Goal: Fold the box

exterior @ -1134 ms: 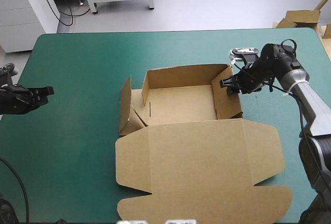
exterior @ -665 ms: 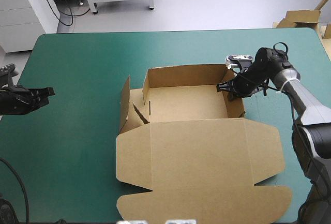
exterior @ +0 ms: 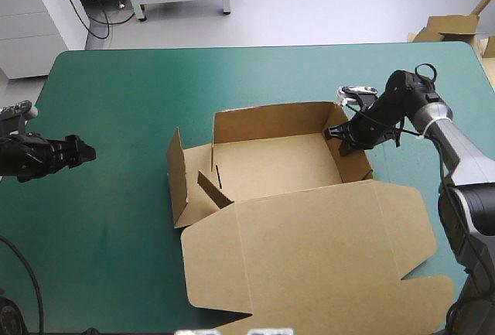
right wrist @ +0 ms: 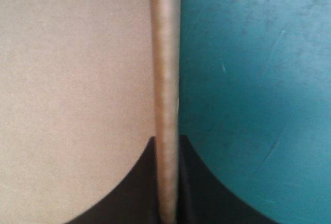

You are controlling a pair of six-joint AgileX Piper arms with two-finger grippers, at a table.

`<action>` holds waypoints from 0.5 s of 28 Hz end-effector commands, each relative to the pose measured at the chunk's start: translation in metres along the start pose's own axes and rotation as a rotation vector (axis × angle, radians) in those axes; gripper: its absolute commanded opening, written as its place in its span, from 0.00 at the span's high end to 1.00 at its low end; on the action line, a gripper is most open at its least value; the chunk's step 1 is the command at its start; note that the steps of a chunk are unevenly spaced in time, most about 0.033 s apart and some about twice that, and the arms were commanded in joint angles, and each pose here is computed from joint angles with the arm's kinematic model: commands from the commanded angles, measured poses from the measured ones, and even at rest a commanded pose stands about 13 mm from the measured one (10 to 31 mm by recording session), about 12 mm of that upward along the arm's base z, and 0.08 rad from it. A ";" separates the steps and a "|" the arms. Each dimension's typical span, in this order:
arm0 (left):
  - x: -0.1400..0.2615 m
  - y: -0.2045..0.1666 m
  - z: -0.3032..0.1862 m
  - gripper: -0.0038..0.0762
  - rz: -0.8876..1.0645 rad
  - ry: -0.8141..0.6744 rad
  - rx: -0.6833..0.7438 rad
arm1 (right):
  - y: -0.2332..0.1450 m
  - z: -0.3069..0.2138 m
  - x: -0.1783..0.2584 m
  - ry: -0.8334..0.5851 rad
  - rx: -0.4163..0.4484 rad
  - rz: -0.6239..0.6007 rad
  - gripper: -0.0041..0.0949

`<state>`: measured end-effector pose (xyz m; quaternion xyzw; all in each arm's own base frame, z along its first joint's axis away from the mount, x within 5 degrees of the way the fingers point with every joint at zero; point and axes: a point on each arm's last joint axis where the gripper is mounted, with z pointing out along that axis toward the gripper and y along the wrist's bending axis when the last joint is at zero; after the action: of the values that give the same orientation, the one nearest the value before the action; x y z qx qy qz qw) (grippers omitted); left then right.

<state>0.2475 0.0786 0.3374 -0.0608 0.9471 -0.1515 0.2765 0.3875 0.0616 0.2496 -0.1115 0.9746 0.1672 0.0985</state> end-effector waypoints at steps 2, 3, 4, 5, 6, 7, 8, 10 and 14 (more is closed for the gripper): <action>-0.007 -0.009 -0.012 0.09 -0.009 -0.059 0.029 | 0.015 -0.050 0.000 -0.150 -0.140 0.021 0.98; -0.006 -0.009 -0.011 0.09 -0.015 -0.054 0.037 | 0.015 -0.056 0.001 -0.166 -0.138 0.021 0.98; -0.006 -0.010 -0.011 0.09 -0.021 -0.050 0.048 | 0.015 -0.064 0.003 -0.185 -0.134 0.020 0.98; -0.006 -0.011 -0.011 0.09 -0.025 -0.049 0.061 | 0.015 -0.073 0.005 -0.205 -0.127 0.014 0.98; -0.006 -0.012 -0.011 0.09 -0.032 -0.048 0.076 | 0.016 -0.079 0.007 -0.221 -0.124 0.008 0.98; -0.006 -0.014 -0.011 0.09 -0.040 -0.048 0.099 | 0.017 -0.087 0.010 -0.240 -0.119 0.006 0.98; -0.007 -0.016 -0.010 0.09 -0.050 -0.048 0.127 | 0.019 -0.094 0.012 -0.258 -0.115 0.001 0.98; -0.010 -0.022 -0.010 0.09 -0.061 -0.074 0.204 | 0.026 -0.112 0.019 -0.304 -0.110 -0.016 0.98; -0.011 -0.030 -0.010 0.10 -0.049 -0.086 0.270 | 0.036 -0.128 0.025 -0.350 -0.133 -0.018 0.98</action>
<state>0.2529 0.0654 0.3405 -0.0677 0.9254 -0.2487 0.2777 0.3515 0.0418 0.3351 -0.1000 0.9500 0.2112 0.2069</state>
